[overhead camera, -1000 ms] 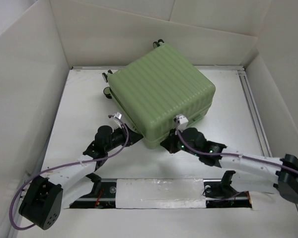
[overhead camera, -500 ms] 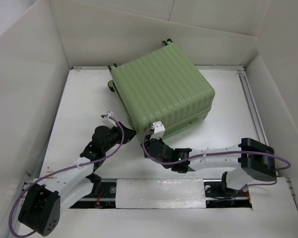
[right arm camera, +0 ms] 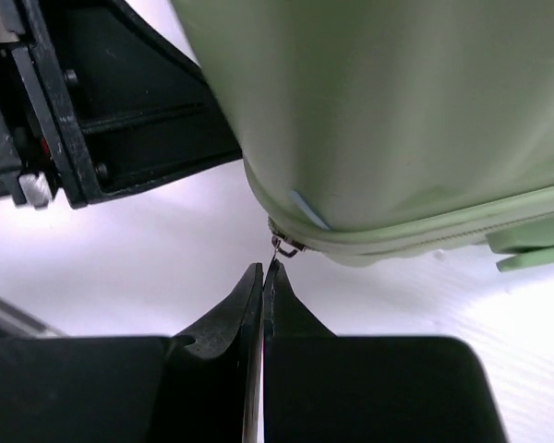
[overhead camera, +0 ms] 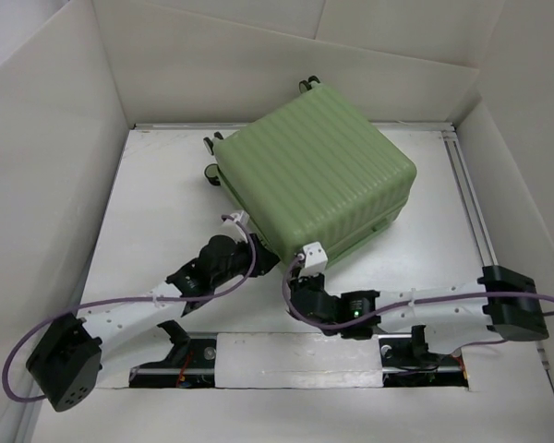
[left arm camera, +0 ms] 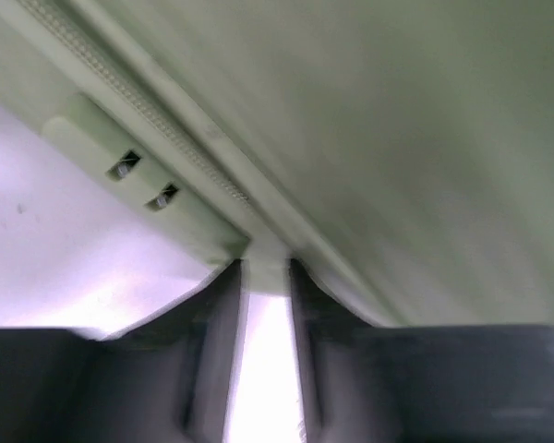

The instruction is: Pack the luggage

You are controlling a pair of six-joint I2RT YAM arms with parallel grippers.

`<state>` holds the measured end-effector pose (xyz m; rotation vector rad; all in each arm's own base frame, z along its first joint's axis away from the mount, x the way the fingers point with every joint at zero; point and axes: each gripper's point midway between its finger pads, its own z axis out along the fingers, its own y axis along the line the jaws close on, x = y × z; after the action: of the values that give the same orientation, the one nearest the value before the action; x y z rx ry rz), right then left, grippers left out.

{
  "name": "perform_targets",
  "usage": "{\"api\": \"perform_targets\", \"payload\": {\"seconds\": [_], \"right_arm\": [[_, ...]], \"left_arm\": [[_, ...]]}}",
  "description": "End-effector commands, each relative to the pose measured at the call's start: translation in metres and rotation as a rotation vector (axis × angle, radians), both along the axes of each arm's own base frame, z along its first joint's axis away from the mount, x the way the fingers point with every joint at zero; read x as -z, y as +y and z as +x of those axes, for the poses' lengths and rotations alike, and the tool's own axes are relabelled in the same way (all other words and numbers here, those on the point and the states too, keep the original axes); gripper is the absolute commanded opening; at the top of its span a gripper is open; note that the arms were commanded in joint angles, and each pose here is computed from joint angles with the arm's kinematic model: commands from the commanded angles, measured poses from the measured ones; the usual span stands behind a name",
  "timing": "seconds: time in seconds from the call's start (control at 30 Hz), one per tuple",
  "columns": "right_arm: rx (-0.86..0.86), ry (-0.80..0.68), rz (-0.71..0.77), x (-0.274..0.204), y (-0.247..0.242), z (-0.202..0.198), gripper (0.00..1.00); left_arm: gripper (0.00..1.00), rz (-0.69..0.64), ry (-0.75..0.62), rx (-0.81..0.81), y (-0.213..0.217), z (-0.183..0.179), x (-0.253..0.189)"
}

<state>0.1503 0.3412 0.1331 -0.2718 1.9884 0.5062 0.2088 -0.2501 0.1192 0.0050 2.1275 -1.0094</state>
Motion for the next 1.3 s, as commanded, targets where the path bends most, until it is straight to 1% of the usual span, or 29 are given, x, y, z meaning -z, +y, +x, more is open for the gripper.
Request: {"api": "perform_targets", "payload": {"seconds": [0.0,0.03,0.07,0.1,0.13,0.17,0.2,0.23,0.33,0.37,0.4,0.43,0.47,0.5,0.53,0.57,0.6,0.67,0.7,0.73,0.77,0.8,0.87,0.97,1.0,1.07,1.1,1.13,1.27], "right_arm": [[-0.348,0.149,0.590,-0.136,0.074,-0.101,0.00],[-0.331,0.156,0.572,-0.125,0.064,-0.101,0.00],[-0.327,0.165,0.574,-0.122,0.057,-0.100,0.00],[-0.307,0.176,0.609,-0.127,0.045,-0.098,0.00],[-0.304,0.185,0.622,-0.127,0.039,-0.098,0.00],[-0.296,0.195,0.596,-0.111,0.031,-0.099,0.00],[-0.293,0.202,0.616,-0.114,0.022,-0.099,0.00],[-0.282,0.205,0.626,-0.113,0.018,-0.097,0.00],[-0.266,0.216,0.632,-0.111,0.007,-0.095,0.00],[-0.273,0.220,0.615,-0.107,0.006,-0.098,0.00],[-0.261,0.214,0.613,-0.108,0.002,-0.096,0.00],[-0.248,0.217,0.609,-0.107,-0.002,-0.094,0.00],[-0.248,0.217,0.609,-0.107,-0.002,-0.094,0.00],[-0.249,0.217,0.621,-0.111,-0.003,-0.094,0.00],[-0.249,0.217,0.621,-0.111,-0.003,-0.094,0.00],[-0.251,0.211,0.605,-0.108,-0.004,-0.094,0.00],[-0.251,0.211,0.605,-0.108,-0.004,-0.094,0.00],[-0.259,0.216,0.583,-0.102,-0.003,-0.096,0.00],[-0.271,0.223,0.582,-0.102,-0.002,-0.098,0.00],[-0.284,0.231,0.577,-0.103,0.002,-0.101,0.00],[-0.294,0.234,0.576,-0.103,0.003,-0.104,0.00],[-0.293,0.234,0.566,-0.102,0.004,-0.104,0.00],[-0.299,0.247,0.554,-0.100,0.006,-0.109,0.00],[-0.244,0.232,0.508,-0.100,0.001,-0.101,0.01],[-0.243,0.228,0.510,-0.108,0.001,-0.102,0.12],[-0.226,0.219,0.468,-0.104,-0.004,-0.099,0.22],[-0.225,0.219,0.459,-0.105,-0.005,-0.099,0.29],[-0.217,0.214,0.461,-0.107,-0.009,-0.097,0.33],[-0.241,0.221,0.468,-0.112,-0.014,-0.100,0.45]], "left_arm": [[0.29,-0.285,-0.134,0.214,-0.051,-0.028,-0.097],[0.38,-0.308,-0.178,0.202,-0.044,-0.030,-0.113],[0.47,-0.291,-0.186,0.185,-0.038,-0.031,-0.113],[0.68,-0.286,-0.202,0.162,-0.031,-0.030,-0.117],[0.76,-0.313,-0.259,0.109,-0.018,-0.028,-0.138],[0.83,-0.294,-0.262,0.087,-0.010,-0.029,-0.138],[0.88,-0.306,-0.297,0.051,-0.001,-0.026,-0.154],[1.00,-0.307,-0.330,-0.005,0.011,-0.020,-0.164],[1.00,-0.302,-0.394,-0.165,0.047,-0.005,-0.204],[1.00,-0.265,-0.383,-0.263,0.057,0.011,-0.205],[1.00,-0.240,-0.373,-0.306,0.060,0.019,-0.208],[1.00,-0.235,-0.379,-0.350,0.064,0.025,-0.228],[1.00,-0.206,-0.375,-0.365,0.062,0.033,-0.233],[1.00,-0.139,-0.330,-0.375,0.049,0.050,-0.222],[1.00,-0.150,-0.360,-0.384,0.047,0.056,-0.250],[1.00,-0.132,-0.356,-0.416,0.048,0.066,-0.254],[1.00,-0.099,-0.344,-0.441,0.056,0.091,-0.251],[1.00,-0.193,-0.320,-0.402,0.073,0.121,-0.261],[1.00,-0.278,-0.260,-0.204,0.064,0.117,-0.255],[1.00,-0.306,-0.209,-0.319,0.118,0.157,-0.235],[1.00,-0.372,-0.162,-0.346,0.134,0.167,-0.221],[1.00,-0.373,-0.119,-0.407,0.162,0.182,-0.201],[1.00,-0.371,-0.117,-0.445,0.179,0.190,-0.187],[1.00,-0.366,-0.072,-0.469,0.187,0.201,-0.159],[1.00,-0.375,-0.091,-0.467,0.188,0.207,-0.157],[1.00,-0.409,-0.032,-0.428,0.181,0.216,-0.139],[1.00,-0.413,-0.048,-0.405,0.180,0.222,-0.142],[1.00,-0.429,-0.040,-0.389,0.178,0.228,-0.146],[1.00,-0.436,0.011,-0.387,0.180,0.254,-0.130]]}}
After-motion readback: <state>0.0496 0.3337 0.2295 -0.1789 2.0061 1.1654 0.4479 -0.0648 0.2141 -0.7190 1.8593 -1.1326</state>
